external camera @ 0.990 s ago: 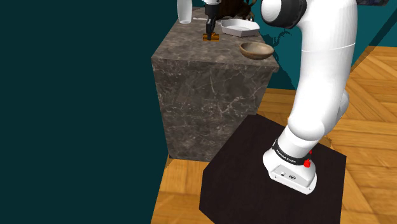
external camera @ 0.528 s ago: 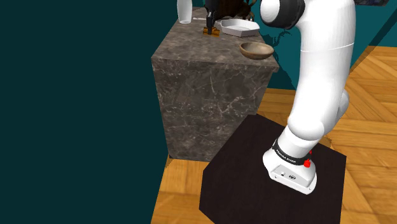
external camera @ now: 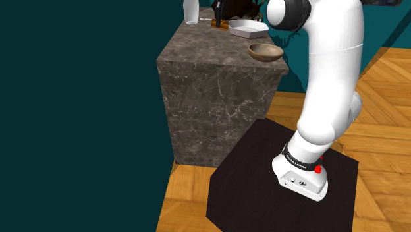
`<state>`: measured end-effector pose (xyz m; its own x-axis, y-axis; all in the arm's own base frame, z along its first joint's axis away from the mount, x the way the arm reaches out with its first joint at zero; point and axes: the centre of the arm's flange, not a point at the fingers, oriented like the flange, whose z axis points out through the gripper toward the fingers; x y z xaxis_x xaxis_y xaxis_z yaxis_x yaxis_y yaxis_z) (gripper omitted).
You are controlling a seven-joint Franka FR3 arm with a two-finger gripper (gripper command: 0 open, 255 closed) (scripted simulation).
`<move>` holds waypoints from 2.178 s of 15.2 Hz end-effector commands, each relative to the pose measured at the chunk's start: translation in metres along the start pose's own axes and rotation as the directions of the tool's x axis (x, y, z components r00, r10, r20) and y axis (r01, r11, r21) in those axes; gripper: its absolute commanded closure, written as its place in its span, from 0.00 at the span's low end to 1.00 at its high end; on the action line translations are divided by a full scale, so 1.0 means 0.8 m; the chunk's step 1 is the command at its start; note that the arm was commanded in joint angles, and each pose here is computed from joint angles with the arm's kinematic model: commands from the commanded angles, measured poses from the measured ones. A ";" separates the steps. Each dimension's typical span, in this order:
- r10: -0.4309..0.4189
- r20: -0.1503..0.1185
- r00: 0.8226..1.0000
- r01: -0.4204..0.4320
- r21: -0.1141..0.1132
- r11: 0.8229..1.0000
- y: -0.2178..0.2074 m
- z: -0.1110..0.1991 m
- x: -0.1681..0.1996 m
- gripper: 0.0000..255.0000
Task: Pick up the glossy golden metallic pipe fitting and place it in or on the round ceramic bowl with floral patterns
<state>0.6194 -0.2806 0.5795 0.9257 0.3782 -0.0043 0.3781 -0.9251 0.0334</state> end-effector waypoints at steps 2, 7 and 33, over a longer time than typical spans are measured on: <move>0.000 0.000 1.000 0.000 0.000 1.000 0.000 -0.020 0.002 1.00; 0.000 0.000 1.000 0.000 0.000 1.000 0.001 -0.053 0.002 1.00; 0.000 0.000 1.000 0.000 0.000 1.000 -0.168 -0.046 -0.319 1.00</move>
<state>0.3334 -0.2515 0.6177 0.9258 0.3779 -0.0044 0.3779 -0.9253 0.0329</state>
